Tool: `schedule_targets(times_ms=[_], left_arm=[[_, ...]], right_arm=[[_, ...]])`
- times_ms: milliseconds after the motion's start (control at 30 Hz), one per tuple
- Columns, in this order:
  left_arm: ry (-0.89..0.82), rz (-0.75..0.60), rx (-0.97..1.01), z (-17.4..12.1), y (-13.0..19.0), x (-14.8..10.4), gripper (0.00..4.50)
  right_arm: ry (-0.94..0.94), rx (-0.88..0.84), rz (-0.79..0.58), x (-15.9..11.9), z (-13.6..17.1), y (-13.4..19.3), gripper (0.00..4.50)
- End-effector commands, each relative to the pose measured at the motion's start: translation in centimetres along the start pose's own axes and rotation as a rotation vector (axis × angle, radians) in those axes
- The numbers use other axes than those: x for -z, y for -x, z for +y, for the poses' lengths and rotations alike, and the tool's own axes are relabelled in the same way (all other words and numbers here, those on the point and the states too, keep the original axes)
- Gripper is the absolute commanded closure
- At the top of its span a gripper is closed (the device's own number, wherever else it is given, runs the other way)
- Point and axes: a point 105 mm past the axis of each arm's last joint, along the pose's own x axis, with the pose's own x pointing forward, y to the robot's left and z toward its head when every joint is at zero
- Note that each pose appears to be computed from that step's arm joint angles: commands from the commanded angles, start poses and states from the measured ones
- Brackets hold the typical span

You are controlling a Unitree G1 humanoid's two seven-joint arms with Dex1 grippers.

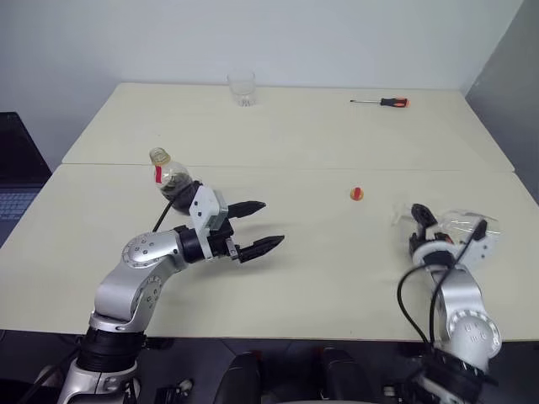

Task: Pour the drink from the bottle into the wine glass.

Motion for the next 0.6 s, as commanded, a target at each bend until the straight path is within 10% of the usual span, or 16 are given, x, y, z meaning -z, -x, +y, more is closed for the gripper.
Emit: schedule_targets(times_ms=[33,600], left_arm=[[-0.034,-0.026,0.013,-0.1,0.0,-0.9,0.02],[-0.041,-0.024,-0.001,-0.1,0.6,-0.7,0.02]], right_arm=[[-0.154,0.122,0.094,4.7,-3.0,0.4,0.00],[-0.175,0.072,0.059,4.3,-1.1,-3.8,0.00]])
